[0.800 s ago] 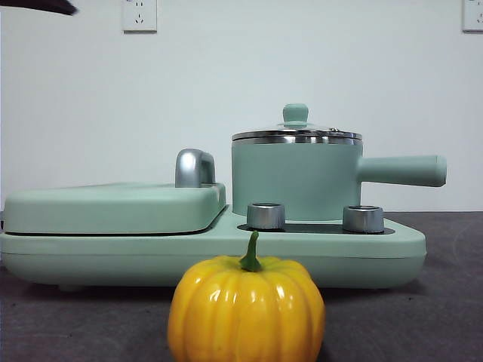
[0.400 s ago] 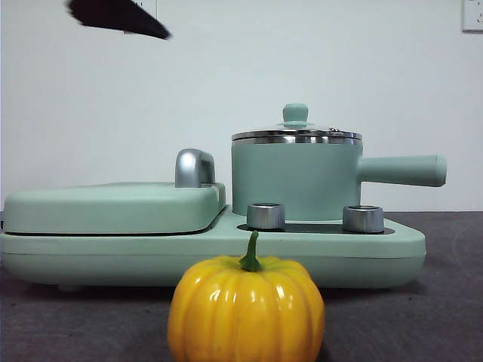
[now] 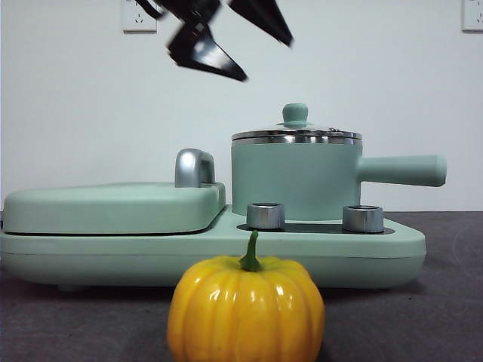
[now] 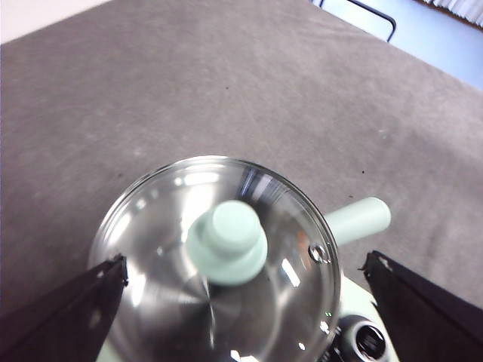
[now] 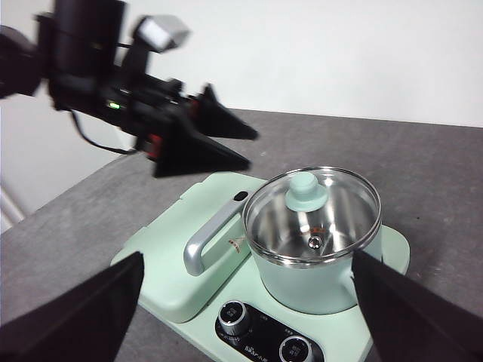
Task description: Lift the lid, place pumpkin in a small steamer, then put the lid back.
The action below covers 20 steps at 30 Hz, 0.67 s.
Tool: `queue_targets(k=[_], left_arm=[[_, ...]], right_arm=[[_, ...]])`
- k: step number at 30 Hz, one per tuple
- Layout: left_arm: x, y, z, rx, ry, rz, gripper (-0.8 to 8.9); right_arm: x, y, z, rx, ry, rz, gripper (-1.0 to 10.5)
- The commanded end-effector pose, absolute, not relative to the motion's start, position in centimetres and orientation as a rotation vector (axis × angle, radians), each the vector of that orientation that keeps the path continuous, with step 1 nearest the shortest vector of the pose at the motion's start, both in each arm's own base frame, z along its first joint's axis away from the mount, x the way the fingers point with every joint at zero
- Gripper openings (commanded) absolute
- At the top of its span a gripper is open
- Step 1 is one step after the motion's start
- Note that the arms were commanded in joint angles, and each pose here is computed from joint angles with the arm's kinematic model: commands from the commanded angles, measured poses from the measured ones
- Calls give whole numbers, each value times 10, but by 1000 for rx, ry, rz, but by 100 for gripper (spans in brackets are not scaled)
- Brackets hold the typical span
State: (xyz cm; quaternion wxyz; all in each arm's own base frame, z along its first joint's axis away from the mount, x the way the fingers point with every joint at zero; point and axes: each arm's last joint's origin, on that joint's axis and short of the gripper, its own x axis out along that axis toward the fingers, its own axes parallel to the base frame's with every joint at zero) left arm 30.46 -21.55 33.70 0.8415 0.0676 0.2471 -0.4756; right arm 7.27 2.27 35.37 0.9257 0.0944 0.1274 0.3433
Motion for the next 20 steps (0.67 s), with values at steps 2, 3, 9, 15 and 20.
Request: queue_targets(k=[2,3,9,15,20], left_arm=[[314,-238,330,212,458,-1050,491],[315,-241,327,219,449,-1054,491],[319,-259,310,262,439,-1051,491],[325,-267,298,264,441,-1057,490],[331,-271,292,257,425,-1036,441]], right_arm=[[72,23,358,193,249,707,438],[73,23,358,199,251,707,438],[72,23,358,203,252,706,438],[72,23,358,203,252,706,438],[72,23,358,203,253,706,438]])
